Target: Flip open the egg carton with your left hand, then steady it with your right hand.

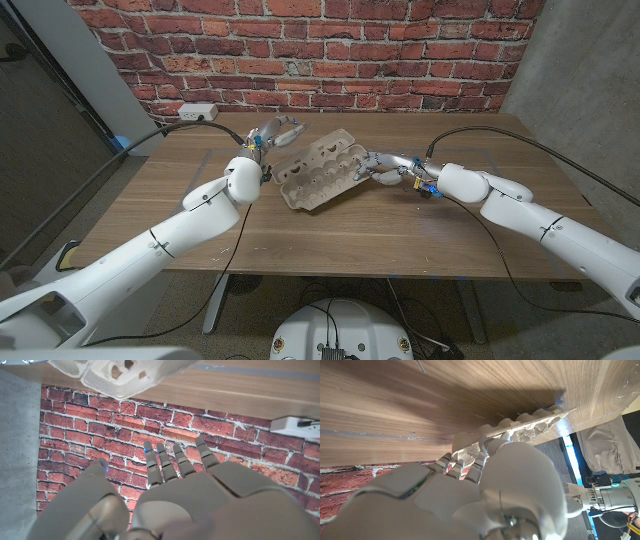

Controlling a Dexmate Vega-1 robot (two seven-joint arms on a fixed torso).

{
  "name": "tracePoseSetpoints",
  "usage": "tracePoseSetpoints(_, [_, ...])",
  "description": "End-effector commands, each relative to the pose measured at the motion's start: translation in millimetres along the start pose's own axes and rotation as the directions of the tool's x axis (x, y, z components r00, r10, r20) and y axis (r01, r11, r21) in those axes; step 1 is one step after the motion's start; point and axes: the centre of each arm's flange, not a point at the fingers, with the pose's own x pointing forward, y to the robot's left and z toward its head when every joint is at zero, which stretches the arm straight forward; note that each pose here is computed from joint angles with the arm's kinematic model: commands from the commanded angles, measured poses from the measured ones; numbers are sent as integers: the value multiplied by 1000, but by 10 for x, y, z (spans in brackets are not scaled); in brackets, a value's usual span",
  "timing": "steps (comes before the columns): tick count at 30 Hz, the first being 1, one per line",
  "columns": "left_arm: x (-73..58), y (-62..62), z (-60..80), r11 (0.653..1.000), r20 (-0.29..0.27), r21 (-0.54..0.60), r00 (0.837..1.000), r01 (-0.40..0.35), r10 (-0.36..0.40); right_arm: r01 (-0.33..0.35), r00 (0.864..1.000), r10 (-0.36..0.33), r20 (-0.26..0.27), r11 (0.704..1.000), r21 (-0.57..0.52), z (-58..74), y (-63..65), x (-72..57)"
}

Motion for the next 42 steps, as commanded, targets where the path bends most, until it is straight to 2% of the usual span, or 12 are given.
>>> tracePoseSetpoints(1, [-96,63,-60,988,63,151,997,-42,32,-16,1000,16,7,1000,-6,20,10,46])
tracePoseSetpoints(10, [-136,54,-135,978,98,180,991,-108,91,-12,1000,12,-1,1000,-5,59,8,83])
tracePoseSetpoints(15, [-193,68,-216,972,128,155,979,-179,160,-1,1000,1,-18,1000,4,85,12,111])
tracePoseSetpoints(23, [-251,109,-413,964,148,68,959,-256,244,31,998,-27,-63,998,57,83,20,159])
tracePoseSetpoints(29, [-253,82,-586,967,150,55,960,-248,237,51,996,-46,-72,996,70,151,55,193])
tracePoseSetpoints(35, [-253,52,-669,967,149,28,957,-255,248,73,996,-67,-62,992,106,175,72,213])
tracePoseSetpoints(37, [-234,1,-699,972,141,11,962,-236,232,100,994,-91,-61,983,157,132,48,187])
tracePoseSetpoints(42, [-227,-80,-674,973,133,7,965,-231,228,126,991,-113,-75,971,202,21,1,128])
